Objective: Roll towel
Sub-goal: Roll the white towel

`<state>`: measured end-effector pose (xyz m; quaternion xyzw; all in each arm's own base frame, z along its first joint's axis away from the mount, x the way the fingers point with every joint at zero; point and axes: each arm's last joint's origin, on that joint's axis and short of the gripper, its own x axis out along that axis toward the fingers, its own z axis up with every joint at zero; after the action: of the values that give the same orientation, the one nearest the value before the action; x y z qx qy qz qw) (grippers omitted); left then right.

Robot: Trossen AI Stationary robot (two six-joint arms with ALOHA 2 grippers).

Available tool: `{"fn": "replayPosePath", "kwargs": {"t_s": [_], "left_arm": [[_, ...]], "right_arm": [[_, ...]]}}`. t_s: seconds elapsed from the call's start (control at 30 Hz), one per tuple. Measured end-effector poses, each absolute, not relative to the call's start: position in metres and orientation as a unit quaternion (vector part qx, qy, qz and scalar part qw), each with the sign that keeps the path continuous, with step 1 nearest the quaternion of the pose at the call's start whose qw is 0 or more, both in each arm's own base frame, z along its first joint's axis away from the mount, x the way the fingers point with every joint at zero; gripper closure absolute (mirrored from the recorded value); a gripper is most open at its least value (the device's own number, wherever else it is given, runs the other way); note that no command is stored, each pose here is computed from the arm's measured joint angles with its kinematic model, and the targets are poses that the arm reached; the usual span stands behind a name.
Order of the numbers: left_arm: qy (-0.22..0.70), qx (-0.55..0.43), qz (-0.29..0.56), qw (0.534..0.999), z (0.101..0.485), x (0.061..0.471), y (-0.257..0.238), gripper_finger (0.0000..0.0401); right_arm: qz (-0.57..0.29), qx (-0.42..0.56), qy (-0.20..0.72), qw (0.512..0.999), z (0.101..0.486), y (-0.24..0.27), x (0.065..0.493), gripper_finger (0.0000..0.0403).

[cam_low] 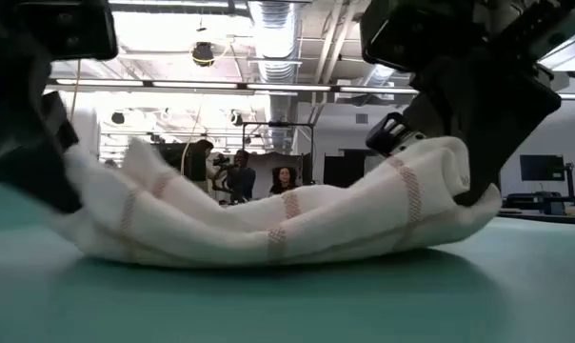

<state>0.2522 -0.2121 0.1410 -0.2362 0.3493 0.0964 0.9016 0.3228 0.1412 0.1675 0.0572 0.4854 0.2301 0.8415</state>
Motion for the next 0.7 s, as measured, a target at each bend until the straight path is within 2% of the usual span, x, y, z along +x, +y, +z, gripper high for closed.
{"fn": "replayPosePath", "kwargs": {"t_s": [0.27, 0.7], "left_arm": [[0.337, -0.239, 0.091, 0.906, 0.164, 0.248, -0.205, 0.0401], [0.371, -0.263, 0.134, 0.881, 0.158, 0.253, -0.189, 0.0401]], "right_arm": [[0.200, 0.097, 0.506, 0.833, 0.167, 0.137, 0.322, 0.0392], [0.097, 0.185, 0.551, 0.808, 0.165, 0.108, 0.323, 0.0392]]}}
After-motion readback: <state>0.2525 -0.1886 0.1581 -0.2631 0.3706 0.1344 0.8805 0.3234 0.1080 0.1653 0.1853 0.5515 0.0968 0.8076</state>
